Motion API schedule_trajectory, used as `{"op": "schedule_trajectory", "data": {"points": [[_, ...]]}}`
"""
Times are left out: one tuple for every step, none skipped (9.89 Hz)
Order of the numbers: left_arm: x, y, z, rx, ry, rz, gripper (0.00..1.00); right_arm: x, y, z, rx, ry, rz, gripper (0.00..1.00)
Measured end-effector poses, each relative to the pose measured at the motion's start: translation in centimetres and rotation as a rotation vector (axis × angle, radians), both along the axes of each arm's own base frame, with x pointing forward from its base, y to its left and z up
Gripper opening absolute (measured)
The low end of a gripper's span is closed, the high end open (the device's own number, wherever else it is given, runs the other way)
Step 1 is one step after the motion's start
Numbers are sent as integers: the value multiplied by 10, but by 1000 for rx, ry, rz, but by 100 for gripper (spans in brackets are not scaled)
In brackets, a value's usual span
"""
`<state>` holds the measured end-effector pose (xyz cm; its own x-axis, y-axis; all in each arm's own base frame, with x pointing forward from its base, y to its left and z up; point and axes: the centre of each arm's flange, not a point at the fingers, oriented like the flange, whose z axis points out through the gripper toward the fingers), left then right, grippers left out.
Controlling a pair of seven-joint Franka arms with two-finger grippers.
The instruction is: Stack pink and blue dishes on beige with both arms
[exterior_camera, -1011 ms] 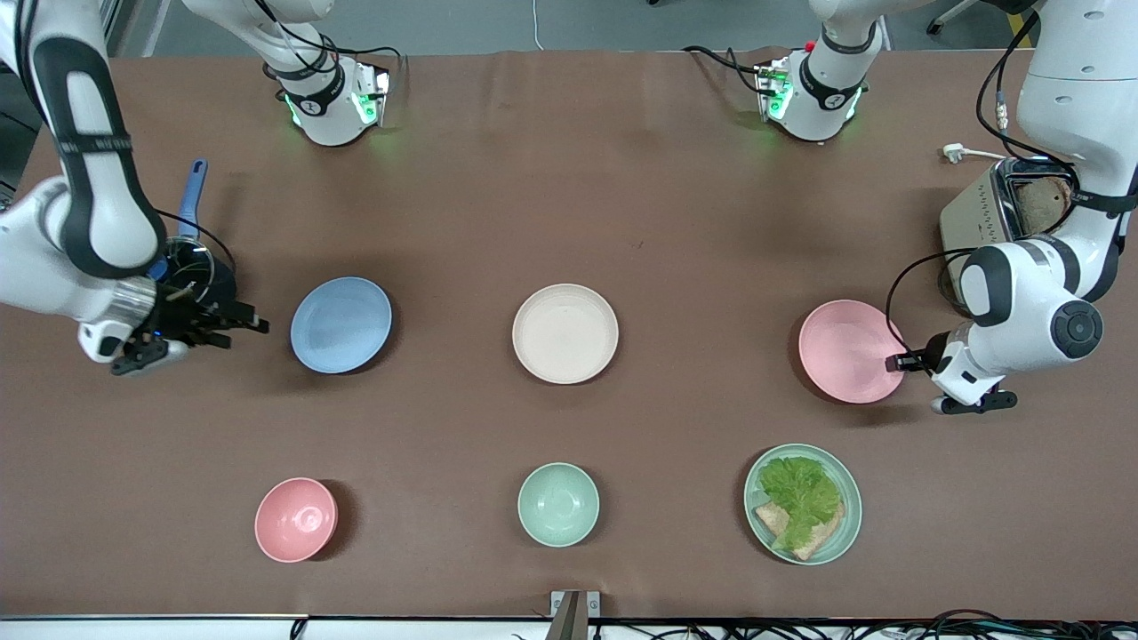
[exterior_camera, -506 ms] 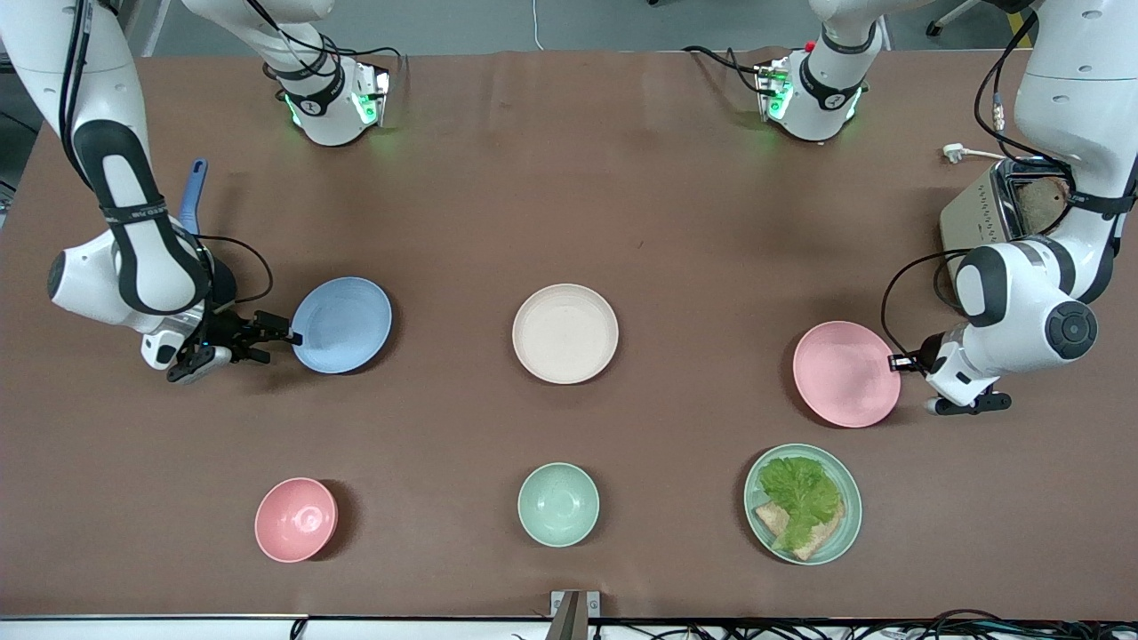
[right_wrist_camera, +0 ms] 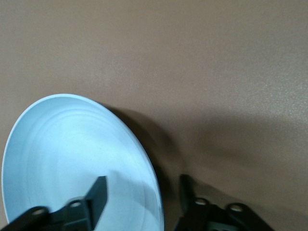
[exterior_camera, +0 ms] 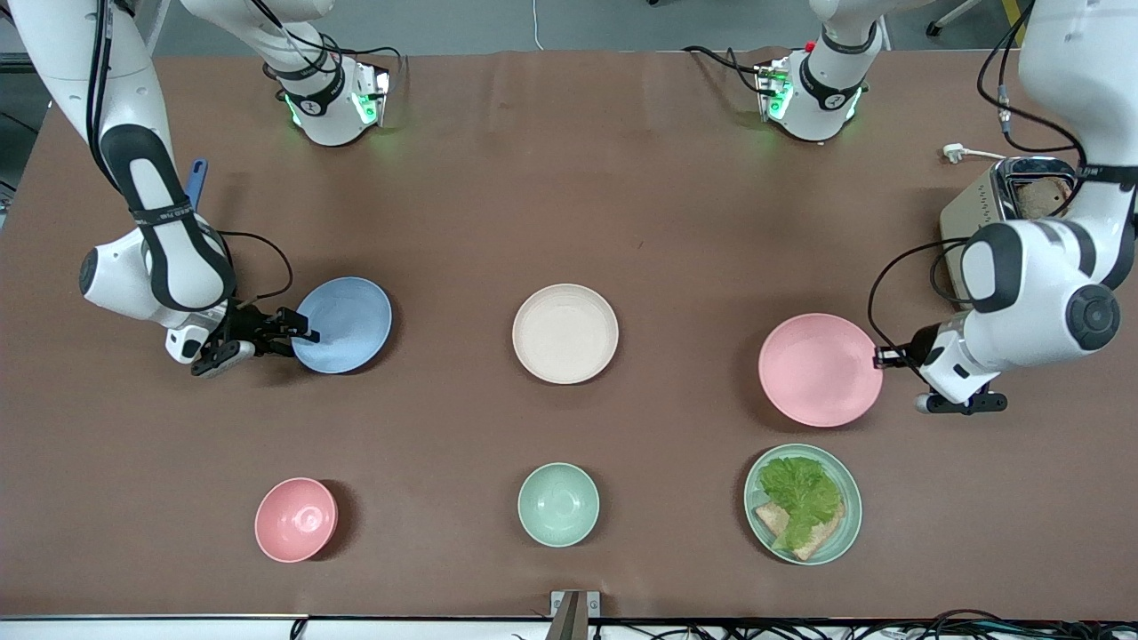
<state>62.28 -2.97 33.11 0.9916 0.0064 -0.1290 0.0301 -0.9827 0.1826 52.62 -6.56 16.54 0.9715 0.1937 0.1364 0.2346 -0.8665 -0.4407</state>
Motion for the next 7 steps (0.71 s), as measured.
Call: {"op": "schedule_trajectory", "data": {"points": [[-5,-30,25,-22,6,8,5,-1,0,-1,2,2,-2,45],[-12,-72,39,-33,15,27,5,-2,1,-1,9,8,-5,30],[-22,-123,41,-37,32,53,5,-2,2,-1,25,18,-12,16],[-34,-177,36,-40,39,75,5,-2,1,3,42,27,-26,12],[-47,-228,25,-48,34,93,5,-1,2,7,47,31,-41,12],[-60,-271,8,-62,27,113,5,0,2,9,53,42,-58,12],[-73,-308,-12,-79,20,133,5,3,6,15,74,62,-75,11]]}}
